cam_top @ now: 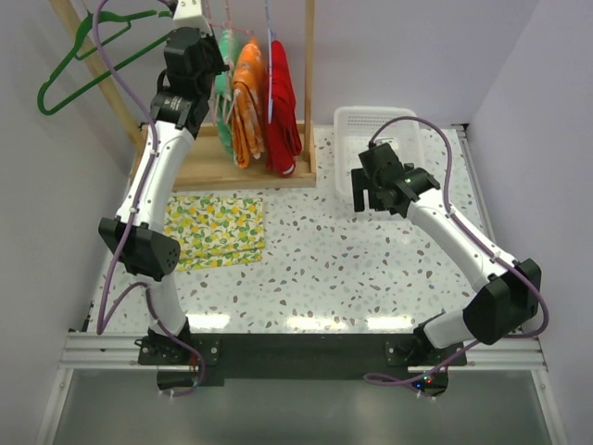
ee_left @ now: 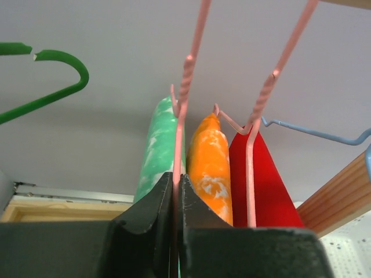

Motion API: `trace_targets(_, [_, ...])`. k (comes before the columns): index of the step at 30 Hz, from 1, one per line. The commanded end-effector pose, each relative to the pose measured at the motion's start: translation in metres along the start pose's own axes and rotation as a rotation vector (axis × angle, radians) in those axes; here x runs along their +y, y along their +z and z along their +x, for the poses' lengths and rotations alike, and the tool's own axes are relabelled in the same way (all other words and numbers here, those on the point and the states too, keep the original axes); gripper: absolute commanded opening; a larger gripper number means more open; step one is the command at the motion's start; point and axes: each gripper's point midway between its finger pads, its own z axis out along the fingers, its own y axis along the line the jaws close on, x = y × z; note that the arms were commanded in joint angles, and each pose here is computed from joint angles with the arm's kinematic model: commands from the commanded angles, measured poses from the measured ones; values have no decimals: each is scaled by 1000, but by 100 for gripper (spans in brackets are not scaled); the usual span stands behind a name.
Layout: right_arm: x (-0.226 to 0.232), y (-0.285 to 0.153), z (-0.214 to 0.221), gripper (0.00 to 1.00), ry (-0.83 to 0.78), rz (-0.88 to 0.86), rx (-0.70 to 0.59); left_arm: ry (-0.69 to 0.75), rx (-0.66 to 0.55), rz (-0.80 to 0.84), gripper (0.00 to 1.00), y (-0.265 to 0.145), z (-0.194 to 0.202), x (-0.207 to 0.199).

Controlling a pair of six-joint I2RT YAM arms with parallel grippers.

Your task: Remove the trousers from the hanger

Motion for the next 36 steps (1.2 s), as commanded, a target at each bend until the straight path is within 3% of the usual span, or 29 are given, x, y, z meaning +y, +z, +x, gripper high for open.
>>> trace_targets(1, [-4,-4,-13,99,6,24,-37,-33,-126,-8,0,-12,-48,2])
trace_targets(12, [-5,-6,-14,99,29,29,-38,-81,-286,33,0,-36,-103,-3])
trace_targets(23, [19,0,-12,99,27,-73,-5,-96,-503,143,0,-79,-181,-17])
trace_targets(32, [29,7,-10,99,18,-104,14,-126,-653,129,0,-120,-221,-5])
trace_targets(36, [31,7,-11,98,28,-107,18,-139,-663,112,0,-137,-226,3])
